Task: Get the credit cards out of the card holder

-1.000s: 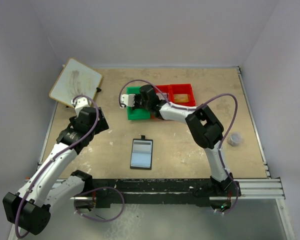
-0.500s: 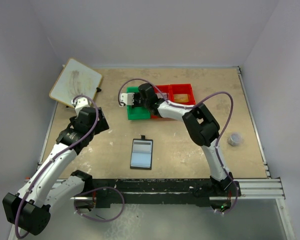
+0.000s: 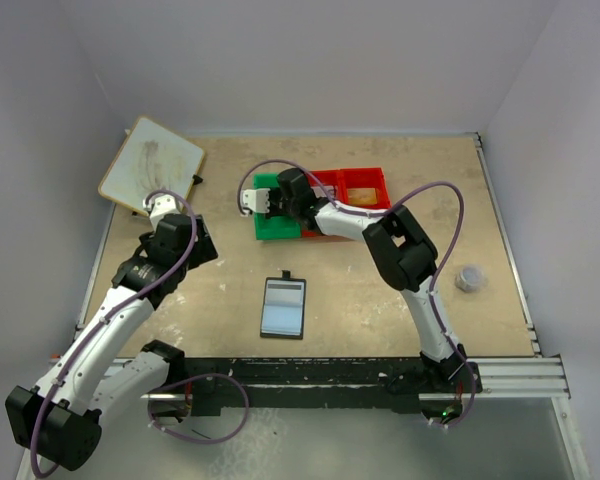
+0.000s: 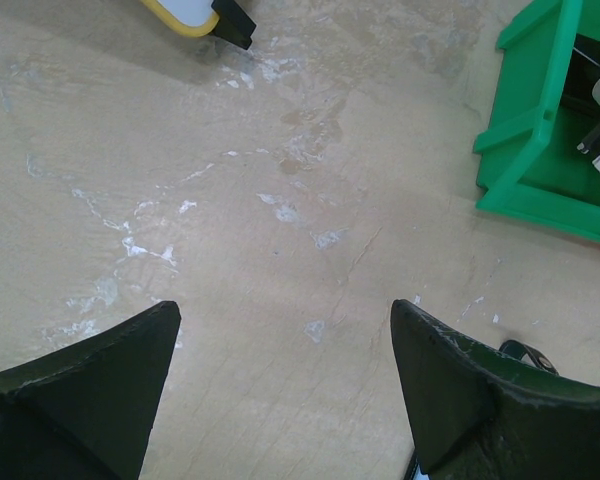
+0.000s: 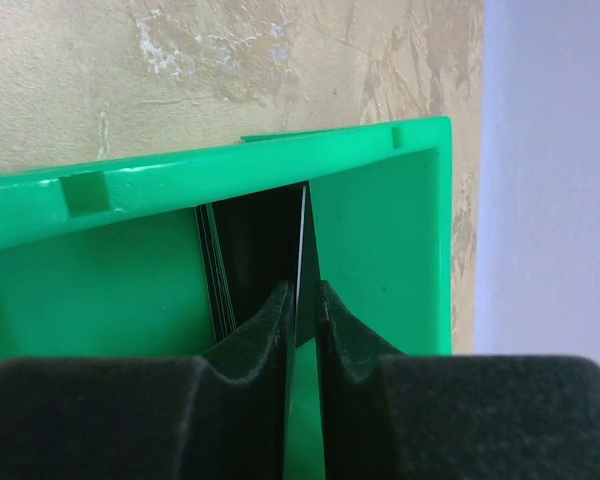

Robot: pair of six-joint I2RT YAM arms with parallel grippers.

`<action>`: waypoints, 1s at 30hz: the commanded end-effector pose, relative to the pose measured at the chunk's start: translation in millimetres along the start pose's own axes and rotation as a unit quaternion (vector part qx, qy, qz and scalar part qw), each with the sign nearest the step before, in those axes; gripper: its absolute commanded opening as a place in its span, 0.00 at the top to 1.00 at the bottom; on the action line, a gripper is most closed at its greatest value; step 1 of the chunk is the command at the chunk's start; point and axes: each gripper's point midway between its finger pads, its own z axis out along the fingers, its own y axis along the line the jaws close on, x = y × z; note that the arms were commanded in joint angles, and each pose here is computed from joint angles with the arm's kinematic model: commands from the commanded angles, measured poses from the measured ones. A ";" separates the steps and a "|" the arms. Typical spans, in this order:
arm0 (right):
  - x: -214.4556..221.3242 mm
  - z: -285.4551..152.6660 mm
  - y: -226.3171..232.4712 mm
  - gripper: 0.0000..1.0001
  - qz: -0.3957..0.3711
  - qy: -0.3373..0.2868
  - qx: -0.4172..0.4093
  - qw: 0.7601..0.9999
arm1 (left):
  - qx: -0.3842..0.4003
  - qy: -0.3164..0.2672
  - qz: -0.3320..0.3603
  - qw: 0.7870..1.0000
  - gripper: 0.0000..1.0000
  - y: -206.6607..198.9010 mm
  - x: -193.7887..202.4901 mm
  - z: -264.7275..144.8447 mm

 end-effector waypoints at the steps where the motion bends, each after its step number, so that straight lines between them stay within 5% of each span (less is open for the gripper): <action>1: -7.4 -5.8 -18.7 0.78 -0.015 -0.008 0.010 1.000 | 0.021 -0.024 -0.008 0.999 0.17 -9.0 -18.9 -4.9; 30: -8.6 -19.8 -37.7 0.50 -0.009 0.008 0.020 1.000 | 0.028 -0.009 -0.003 1.000 0.19 -12.6 -13.3 0.8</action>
